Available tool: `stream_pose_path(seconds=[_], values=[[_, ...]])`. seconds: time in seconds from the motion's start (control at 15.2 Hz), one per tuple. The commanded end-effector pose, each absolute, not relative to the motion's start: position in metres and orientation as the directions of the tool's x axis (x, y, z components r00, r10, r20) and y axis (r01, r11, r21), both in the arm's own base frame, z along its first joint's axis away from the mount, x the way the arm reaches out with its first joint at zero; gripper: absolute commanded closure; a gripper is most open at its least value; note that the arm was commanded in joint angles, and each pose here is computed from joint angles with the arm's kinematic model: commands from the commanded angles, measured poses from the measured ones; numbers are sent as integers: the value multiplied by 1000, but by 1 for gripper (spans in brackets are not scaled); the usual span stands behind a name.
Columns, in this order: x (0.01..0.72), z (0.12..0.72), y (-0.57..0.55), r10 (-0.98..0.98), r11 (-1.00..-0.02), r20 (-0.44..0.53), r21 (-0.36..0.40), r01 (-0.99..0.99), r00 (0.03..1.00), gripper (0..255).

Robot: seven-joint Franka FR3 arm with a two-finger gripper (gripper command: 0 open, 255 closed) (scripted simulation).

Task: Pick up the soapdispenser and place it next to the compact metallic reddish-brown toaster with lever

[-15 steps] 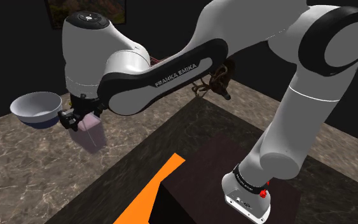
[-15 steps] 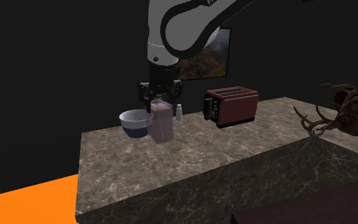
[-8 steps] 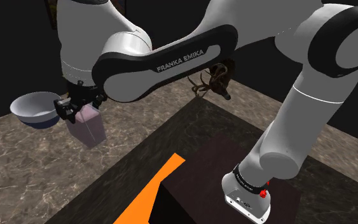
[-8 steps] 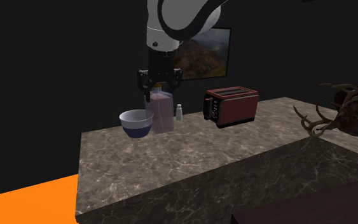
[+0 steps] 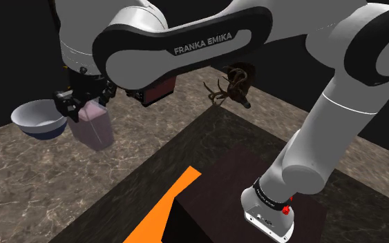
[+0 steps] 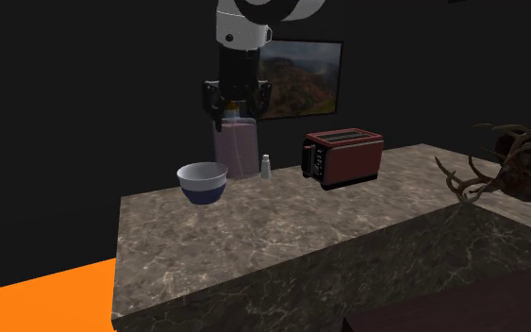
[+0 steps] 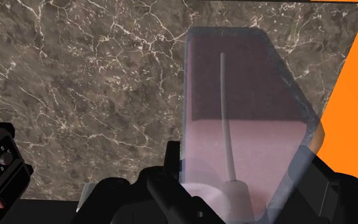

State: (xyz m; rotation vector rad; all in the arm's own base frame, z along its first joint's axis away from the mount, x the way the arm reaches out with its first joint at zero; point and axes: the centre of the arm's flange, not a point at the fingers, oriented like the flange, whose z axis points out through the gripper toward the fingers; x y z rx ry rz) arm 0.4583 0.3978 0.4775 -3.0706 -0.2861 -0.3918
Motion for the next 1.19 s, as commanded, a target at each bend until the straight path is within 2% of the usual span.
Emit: stream_pose_path(seconds=[0.0, 0.46, 1.12], values=[[459, 488, 398, 178, -983, 252, -10, 186, 951, 255], [459, 523, 398, 178, -983, 252, -10, 186, 951, 255], [508, 523, 276, 178, -983, 252, -10, 186, 951, 255]])
